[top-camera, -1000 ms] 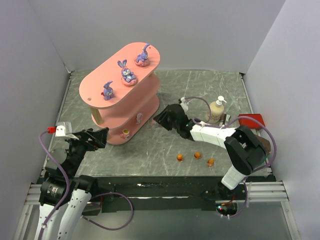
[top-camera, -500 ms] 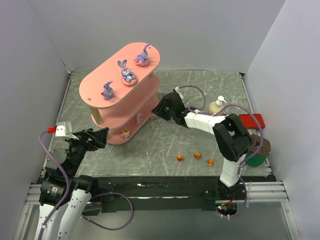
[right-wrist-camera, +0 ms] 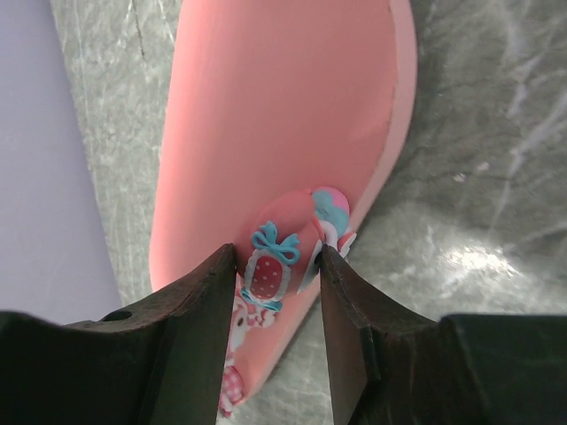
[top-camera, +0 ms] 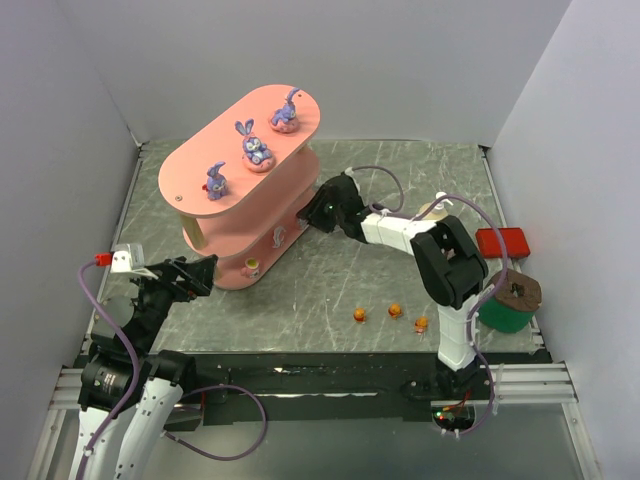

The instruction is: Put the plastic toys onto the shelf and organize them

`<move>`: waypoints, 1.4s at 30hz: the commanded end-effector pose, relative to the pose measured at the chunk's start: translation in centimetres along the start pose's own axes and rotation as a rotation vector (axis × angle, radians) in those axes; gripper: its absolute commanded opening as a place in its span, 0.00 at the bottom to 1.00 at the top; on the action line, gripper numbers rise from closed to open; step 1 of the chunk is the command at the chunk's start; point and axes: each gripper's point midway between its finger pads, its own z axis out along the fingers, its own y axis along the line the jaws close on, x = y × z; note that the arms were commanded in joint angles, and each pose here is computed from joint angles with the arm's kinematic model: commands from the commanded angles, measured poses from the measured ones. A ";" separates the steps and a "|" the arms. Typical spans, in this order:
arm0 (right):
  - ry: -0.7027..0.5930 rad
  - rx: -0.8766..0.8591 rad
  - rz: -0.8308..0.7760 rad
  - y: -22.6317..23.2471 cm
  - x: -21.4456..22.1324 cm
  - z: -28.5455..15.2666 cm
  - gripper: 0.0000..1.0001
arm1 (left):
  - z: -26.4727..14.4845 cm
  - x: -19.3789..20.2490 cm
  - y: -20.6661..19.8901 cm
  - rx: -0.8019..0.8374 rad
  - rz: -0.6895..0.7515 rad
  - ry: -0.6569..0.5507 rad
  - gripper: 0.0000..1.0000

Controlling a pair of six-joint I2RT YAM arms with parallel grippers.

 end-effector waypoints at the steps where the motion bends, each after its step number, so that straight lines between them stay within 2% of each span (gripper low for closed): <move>1: -0.020 -0.051 0.021 2.1 -1.5 0.4 0.10 | 0.3 -0.5 -0.1 -0.004 -0.023 -0.016 0.96; 14: -0.054 -0.019 0.062 1.2 -2.4 1.5 0.11 | 0.3 -0.5 -0.1 -0.005 -0.022 -0.015 0.96; 27: -0.031 0.005 0.093 0.0 -2.0 2.2 0.13 | 0.3 -0.4 -0.1 -0.007 -0.022 -0.012 0.96; 42: -0.067 -0.057 0.146 -1.3 -1.1 1.4 0.17 | 0.4 -0.4 -0.1 -0.007 -0.023 -0.009 0.96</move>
